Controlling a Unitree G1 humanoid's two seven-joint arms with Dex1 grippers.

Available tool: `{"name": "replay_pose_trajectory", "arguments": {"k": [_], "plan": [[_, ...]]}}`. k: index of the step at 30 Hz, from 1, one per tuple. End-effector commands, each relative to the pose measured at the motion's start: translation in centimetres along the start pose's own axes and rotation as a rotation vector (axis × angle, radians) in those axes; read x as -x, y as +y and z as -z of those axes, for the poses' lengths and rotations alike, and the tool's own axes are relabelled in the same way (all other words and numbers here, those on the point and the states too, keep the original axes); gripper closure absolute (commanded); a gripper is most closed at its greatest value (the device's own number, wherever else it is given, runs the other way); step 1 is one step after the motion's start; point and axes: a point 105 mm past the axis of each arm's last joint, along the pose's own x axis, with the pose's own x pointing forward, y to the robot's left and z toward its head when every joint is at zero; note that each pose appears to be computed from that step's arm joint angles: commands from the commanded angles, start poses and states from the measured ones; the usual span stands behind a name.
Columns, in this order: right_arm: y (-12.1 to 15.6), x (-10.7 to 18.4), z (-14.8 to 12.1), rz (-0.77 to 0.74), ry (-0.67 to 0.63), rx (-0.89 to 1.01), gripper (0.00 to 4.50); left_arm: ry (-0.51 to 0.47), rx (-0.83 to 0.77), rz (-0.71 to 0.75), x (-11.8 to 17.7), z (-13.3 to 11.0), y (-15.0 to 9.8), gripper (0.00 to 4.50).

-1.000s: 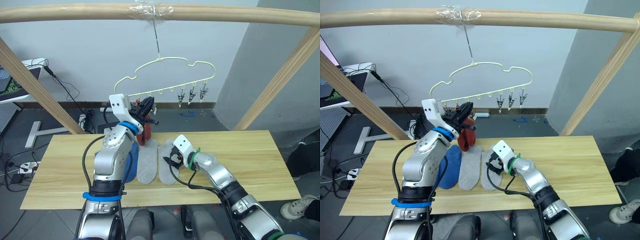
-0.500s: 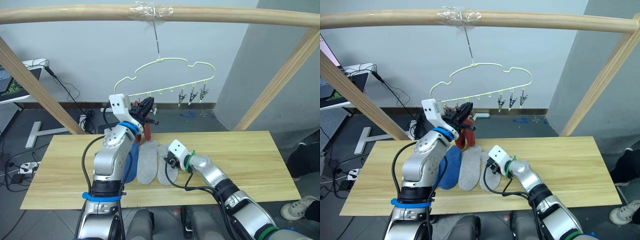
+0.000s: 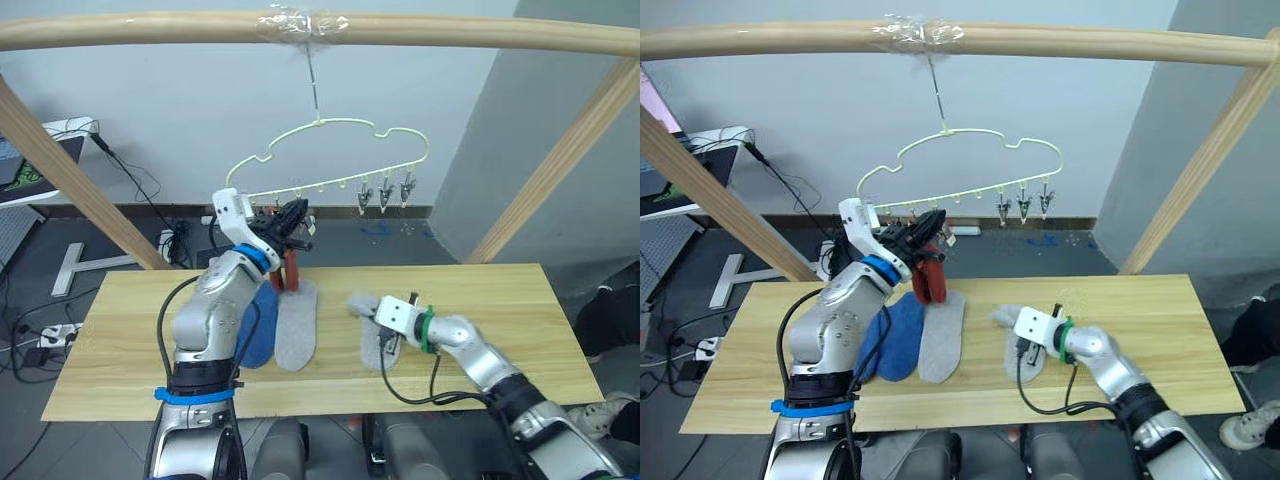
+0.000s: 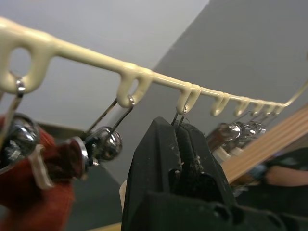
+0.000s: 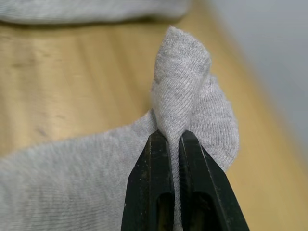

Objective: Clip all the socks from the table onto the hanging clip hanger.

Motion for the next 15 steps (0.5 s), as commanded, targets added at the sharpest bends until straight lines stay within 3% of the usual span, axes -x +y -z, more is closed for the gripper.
{"name": "replay_pose_trajectory", "arguments": {"k": [1,7,15], "plan": [[-1.7,0.6,-4.7,0.096,-0.184,0.134,4.47,0.069,0.155,-0.009,0.5,1.4,0.5,4.5],[-2.3,0.9,-8.5,0.158,-0.361,0.153,4.47,0.074,0.303,0.051,0.4,1.1,-0.5,4.5],[-3.6,0.4,-9.9,0.21,-0.41,0.113,4.47,0.086,0.323,0.081,0.4,1.1,-1.2,4.5]]}}
